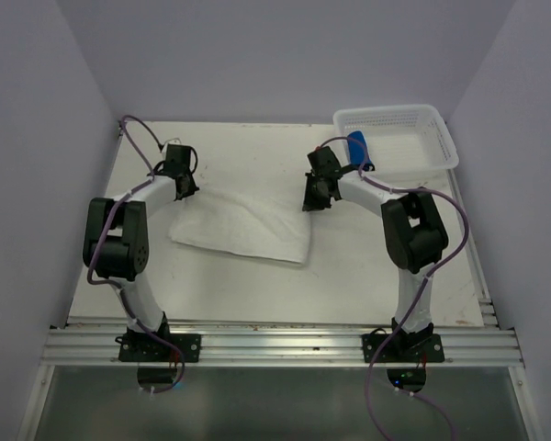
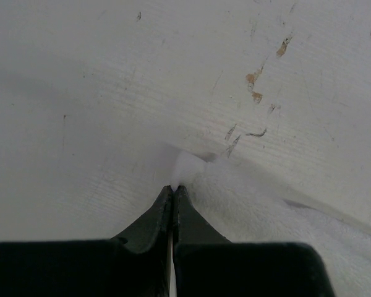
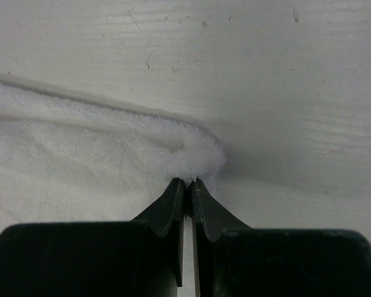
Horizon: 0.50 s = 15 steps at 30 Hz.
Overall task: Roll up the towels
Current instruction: Fold the towel
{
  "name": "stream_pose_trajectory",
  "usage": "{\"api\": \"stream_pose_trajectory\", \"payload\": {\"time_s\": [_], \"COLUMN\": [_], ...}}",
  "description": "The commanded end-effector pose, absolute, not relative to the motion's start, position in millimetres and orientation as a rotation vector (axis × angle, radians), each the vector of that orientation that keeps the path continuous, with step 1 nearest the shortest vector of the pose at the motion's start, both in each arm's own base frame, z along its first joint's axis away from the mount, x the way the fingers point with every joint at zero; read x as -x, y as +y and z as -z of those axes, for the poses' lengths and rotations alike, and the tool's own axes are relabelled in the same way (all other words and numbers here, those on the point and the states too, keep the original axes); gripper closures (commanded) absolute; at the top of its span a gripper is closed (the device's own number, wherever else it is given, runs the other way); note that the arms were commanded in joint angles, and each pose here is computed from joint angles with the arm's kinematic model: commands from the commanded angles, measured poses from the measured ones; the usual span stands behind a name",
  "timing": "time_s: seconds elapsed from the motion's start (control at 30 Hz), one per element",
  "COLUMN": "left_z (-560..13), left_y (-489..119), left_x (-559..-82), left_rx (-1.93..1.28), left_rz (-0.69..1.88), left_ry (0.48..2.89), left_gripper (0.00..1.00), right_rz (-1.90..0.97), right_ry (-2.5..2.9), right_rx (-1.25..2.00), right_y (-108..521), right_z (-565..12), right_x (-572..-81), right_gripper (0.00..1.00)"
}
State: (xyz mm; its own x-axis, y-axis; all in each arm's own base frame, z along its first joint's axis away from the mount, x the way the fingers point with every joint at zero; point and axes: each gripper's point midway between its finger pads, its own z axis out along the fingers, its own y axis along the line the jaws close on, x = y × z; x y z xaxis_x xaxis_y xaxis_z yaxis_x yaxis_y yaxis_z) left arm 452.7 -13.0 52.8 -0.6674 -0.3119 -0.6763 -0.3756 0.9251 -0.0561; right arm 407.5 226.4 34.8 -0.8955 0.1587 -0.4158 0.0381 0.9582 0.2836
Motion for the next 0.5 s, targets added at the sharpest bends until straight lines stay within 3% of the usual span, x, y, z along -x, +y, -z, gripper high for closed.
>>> {"api": "stream_pose_trajectory", "payload": {"time_s": [0.0,0.3,0.4,0.47], "left_z": [-57,-44,-53,-71], "left_y": [10,15,10,6], "left_x": [-459,-460,-462,-466], "left_rx": [0.518,0.525,0.517,0.506], "left_rz": [-0.223,-0.245,-0.208,-0.160], "left_ry": [2.319,2.337,2.327,2.285], "left_gripper": [1.00,1.00,1.00,1.00], "right_rz": [-0.218,-0.268,-0.344,-0.406], "right_ry": [2.655,2.666,2.597,2.568], "right_rx": [-0.181,-0.192,-0.153,-0.120], "right_y": [192,193,201,210], "right_z": [-33,-21,-47,-70], "right_x": [-407,-406,-413,-418], "right_gripper": [0.97,0.94,0.88,0.76]}}
